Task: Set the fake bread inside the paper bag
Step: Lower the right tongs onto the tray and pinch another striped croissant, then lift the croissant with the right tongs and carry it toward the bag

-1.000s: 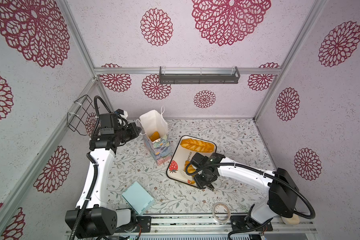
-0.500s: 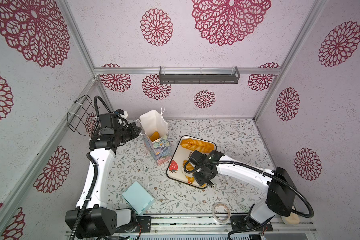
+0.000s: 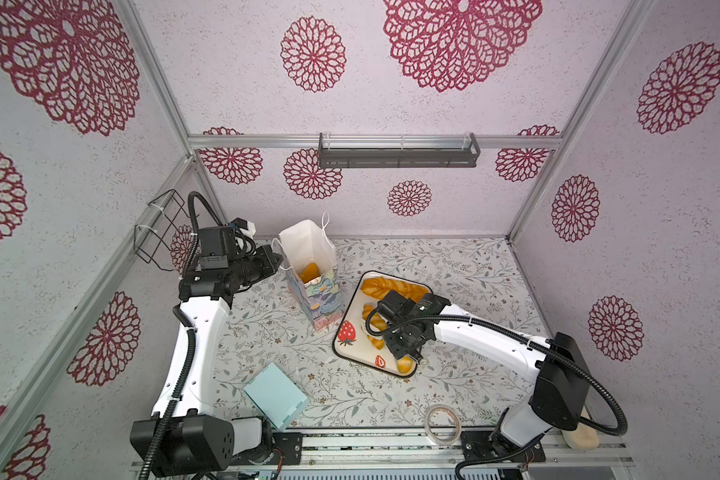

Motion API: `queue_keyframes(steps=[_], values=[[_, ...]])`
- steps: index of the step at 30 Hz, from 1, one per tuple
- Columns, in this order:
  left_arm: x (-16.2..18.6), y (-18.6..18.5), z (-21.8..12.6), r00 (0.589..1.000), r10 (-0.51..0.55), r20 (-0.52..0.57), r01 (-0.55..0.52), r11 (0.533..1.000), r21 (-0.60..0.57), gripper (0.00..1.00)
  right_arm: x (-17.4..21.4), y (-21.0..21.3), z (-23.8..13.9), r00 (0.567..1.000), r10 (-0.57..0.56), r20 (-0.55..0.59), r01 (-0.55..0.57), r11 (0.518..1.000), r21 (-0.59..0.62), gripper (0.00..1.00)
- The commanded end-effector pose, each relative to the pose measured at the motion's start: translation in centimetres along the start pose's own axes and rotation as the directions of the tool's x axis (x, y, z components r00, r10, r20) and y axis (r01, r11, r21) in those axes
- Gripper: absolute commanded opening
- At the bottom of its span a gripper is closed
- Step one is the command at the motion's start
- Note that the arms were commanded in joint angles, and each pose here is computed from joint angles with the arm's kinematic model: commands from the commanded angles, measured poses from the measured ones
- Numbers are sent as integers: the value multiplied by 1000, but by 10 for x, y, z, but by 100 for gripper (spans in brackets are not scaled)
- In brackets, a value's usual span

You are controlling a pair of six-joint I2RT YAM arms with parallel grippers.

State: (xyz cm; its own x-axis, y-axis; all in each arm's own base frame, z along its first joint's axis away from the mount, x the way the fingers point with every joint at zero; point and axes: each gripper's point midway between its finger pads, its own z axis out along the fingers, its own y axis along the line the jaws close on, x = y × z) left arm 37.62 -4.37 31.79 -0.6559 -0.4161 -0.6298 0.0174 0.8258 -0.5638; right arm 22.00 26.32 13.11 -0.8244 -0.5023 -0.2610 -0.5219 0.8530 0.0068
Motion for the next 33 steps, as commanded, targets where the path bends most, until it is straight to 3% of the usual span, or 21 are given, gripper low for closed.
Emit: queue_keyframes(steps=[1, 16, 33], values=[[-4, 1, -2, 1000, 9, 11, -9, 1000, -3, 0, -26, -6, -21, 993, 28, 111, -28, 1000, 2, 44], [-4, 2, 0, 1000, 5, 8, -5, 1000, -2, 0, -58, -16, -71, 956, 60, 286, -64, 998, 7, 41], [-4, 1, 0, 1000, 5, 6, -5, 1000, 0, 0, -89, -20, -146, 871, 84, 484, -79, 996, -30, 40]])
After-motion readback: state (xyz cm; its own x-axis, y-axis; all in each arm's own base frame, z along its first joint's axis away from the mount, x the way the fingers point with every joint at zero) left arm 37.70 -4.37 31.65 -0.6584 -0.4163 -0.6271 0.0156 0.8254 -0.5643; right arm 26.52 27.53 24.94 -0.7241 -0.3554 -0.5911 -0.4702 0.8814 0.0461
